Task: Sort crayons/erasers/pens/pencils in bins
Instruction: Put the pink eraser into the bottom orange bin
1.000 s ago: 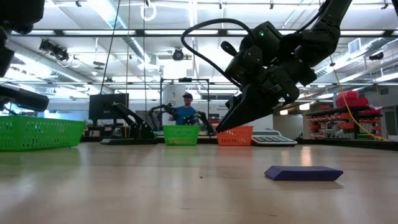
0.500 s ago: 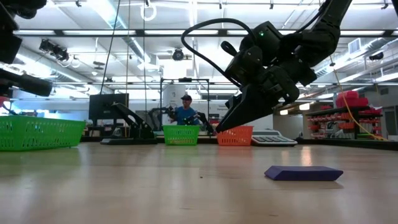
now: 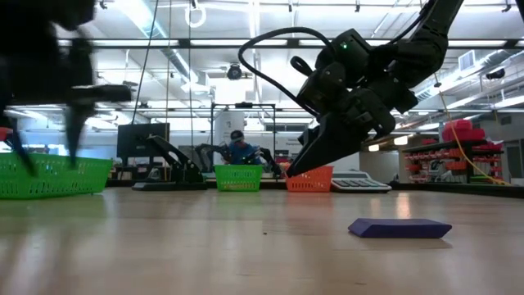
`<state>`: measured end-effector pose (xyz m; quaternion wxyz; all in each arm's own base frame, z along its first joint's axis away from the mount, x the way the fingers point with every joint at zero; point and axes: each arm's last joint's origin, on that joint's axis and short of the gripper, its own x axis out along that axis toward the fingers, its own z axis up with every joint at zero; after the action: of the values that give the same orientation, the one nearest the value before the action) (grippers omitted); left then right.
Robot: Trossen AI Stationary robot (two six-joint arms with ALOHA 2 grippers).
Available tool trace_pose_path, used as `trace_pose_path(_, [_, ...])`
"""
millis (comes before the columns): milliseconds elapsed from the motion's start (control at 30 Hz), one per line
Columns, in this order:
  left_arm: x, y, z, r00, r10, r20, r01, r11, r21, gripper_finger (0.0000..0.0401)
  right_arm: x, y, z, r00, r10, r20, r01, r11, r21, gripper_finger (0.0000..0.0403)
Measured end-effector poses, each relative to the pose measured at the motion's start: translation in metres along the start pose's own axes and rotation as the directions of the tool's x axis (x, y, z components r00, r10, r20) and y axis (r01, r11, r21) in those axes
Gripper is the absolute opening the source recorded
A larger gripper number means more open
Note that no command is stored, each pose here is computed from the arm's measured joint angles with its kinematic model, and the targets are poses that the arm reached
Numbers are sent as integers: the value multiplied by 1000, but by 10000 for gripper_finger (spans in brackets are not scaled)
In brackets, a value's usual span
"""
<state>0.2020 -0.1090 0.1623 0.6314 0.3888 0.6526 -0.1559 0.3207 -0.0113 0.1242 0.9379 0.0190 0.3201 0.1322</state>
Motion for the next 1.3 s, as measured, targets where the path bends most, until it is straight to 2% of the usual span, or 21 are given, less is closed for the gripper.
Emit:
trace_pose_path(100, [1, 11, 5, 992, 118, 42, -109, 977, -186, 173, 0, -1, -1, 1000, -23, -8, 23, 999, 35, 142])
trace_pose_path(167, [2, 17, 10, 980, 184, 74, -149, 927, -344, 172, 0, -1, -1, 1000, -25, -17, 26, 998, 56, 142])
trace_pose_path(267, [1, 29, 17, 944, 306, 125, -186, 804, -565, 172, 0, 0, -2, 1000, -20, -22, 21, 996, 84, 142])
trace_pose_path(367, [-1, 41, 25, 904, 383, 189, -124, 659, -742, 173, 0, 0, -2, 1000, -20, -23, 22, 992, 122, 142])
trace_pose_path(433, [-1, 48, 27, 887, 412, 208, -83, 585, -807, 168, 0, 0, -2, 1000, -12, -22, 15, 988, 151, 142])
trace_pose_path(567, [2, 60, 25, 886, 408, 220, -39, 538, -842, 145, 0, 0, -2, 1000, 2, -22, 2, 983, 182, 142])
trace_pose_path(667, [5, 75, 20, 879, 431, 207, -17, 461, -887, 127, 0, 0, -2, 1000, -1, -22, 5, 983, 184, 142])
trace_pose_path(733, [8, 85, 16, 870, 457, 184, 3, 369, -930, 118, 0, 0, -2, 1000, -19, -24, 23, 983, 185, 142])
trace_pose_path(867, [10, 104, 9, 828, 551, 108, 72, 87, -994, 103, 2, 5, -3, 999, -14, -34, 21, 976, 217, 142])
trace_pose_path(900, [11, 108, 9, 812, 578, 85, 81, 31, -996, 101, 3, 9, -3, 999, -5, -40, 14, 974, 228, 142])
trace_pose_path(933, [12, 110, 10, 798, 599, 73, 87, 4, -996, 99, 4, 13, -3, 999, -2, -47, 13, 972, 237, 142])
trace_pose_path(1000, [14, 113, 15, 782, 619, 78, 95, 5, -995, 95, 7, 25, -4, 998, -21, -67, 36, 972, 232, 142])
trace_pose_path(1067, [16, 114, 19, 768, 634, 93, 77, 52, -996, 92, 10, 38, -4, 995, -59, -81, 75, 974, 213, 142])
trace_pose_path(1100, [17, 115, 22, 759, 642, 110, 68, 89, -994, 90, 11, 44, -4, 993, -81, -82, 97, 973, 208, 142])
trace_pose_path(1133, [16, 116, 24, 758, 638, 138, 60, 143, -988, 88, 13, 51, -4, 992, -101, -82, 116, 971, 207, 142])
trace_pose_path(1267, [15, 109, 29, 794, 523, 309, 58, 441, -895, 78, 16, 79, -5, 985, -155, -70, 166, 966, 200, 142])
trace_pose_path(1300, [13, 108, 30, 796, 489, 356, 78, 501, -862, 75, 17, 86, -5, 984, -165, -60, 174, 965, 196, 142])
